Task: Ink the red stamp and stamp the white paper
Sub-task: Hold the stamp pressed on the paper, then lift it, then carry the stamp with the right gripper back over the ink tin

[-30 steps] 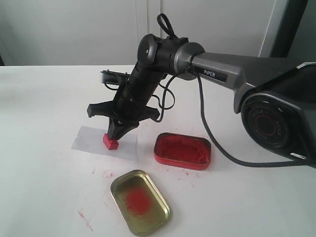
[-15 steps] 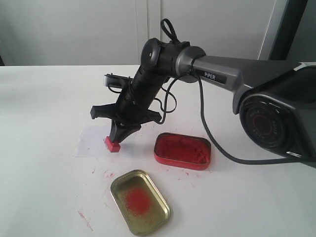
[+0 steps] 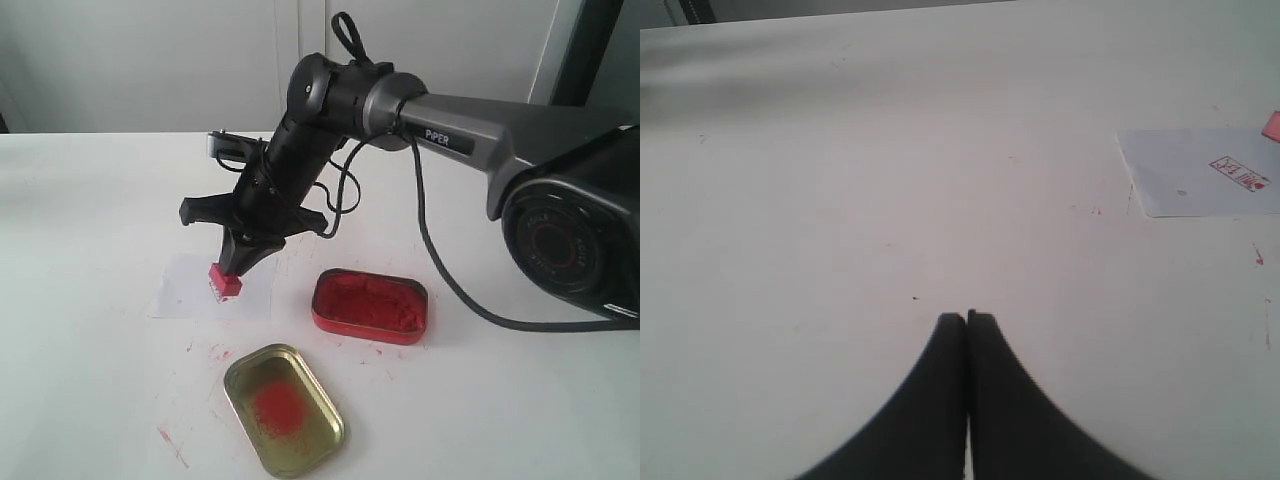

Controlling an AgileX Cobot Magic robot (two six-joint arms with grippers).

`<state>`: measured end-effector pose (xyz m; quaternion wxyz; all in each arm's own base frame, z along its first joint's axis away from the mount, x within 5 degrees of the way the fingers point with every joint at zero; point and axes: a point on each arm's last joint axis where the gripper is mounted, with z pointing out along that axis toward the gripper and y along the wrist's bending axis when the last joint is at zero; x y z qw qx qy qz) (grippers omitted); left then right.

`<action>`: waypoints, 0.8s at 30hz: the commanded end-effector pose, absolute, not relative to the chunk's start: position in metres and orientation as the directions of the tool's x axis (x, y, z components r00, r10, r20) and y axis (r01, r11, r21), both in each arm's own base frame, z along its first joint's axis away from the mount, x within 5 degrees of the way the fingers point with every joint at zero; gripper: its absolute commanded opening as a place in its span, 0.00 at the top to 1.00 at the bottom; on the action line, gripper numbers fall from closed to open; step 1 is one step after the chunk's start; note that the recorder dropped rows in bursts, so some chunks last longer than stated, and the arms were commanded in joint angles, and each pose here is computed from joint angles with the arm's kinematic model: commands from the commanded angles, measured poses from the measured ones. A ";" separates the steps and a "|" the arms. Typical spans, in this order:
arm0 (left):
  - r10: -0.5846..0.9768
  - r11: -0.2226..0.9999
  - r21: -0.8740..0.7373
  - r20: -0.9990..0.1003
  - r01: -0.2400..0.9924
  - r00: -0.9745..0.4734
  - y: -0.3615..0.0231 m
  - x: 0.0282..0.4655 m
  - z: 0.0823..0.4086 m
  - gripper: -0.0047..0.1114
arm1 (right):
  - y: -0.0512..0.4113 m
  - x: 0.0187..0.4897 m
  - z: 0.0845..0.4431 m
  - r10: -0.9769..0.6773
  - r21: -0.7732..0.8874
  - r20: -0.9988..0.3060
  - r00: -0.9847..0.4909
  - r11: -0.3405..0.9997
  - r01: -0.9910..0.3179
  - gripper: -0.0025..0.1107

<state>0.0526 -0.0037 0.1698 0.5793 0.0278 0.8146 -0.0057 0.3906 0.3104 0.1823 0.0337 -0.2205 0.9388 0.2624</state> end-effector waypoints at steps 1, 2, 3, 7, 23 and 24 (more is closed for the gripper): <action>0.034 0.999 0.018 -0.945 0.051 -0.324 -0.004 0.053 0.169 0.96 | 0.299 0.392 0.190 -0.413 0.480 -0.161 -0.896 0.761 -0.437 0.98; 0.034 0.999 0.018 -0.945 0.051 -0.324 -0.004 0.053 0.169 0.96 | 0.298 0.392 0.190 -0.417 0.480 -0.153 -0.896 0.761 -0.436 0.98; 0.034 0.999 0.018 -0.945 0.051 -0.324 -0.004 0.053 0.169 0.96 | 0.296 0.392 0.191 -0.424 0.480 -0.149 -0.893 0.759 -0.440 0.98; 0.034 0.999 0.018 -0.945 0.051 -0.324 -0.004 0.053 0.169 0.96 | 0.294 0.391 0.198 -0.438 0.478 -0.159 -0.885 0.750 -0.457 0.98; 0.034 0.999 0.018 -0.945 0.051 -0.324 -0.004 0.053 0.169 0.96 | 0.235 0.373 0.210 -0.337 0.461 -0.183 -0.924 0.801 -0.383 0.98; 0.034 0.999 0.018 -0.945 0.051 -0.324 -0.004 0.053 0.169 0.96 | 0.229 0.370 0.213 -0.330 0.468 -0.191 -0.925 0.798 -0.381 0.98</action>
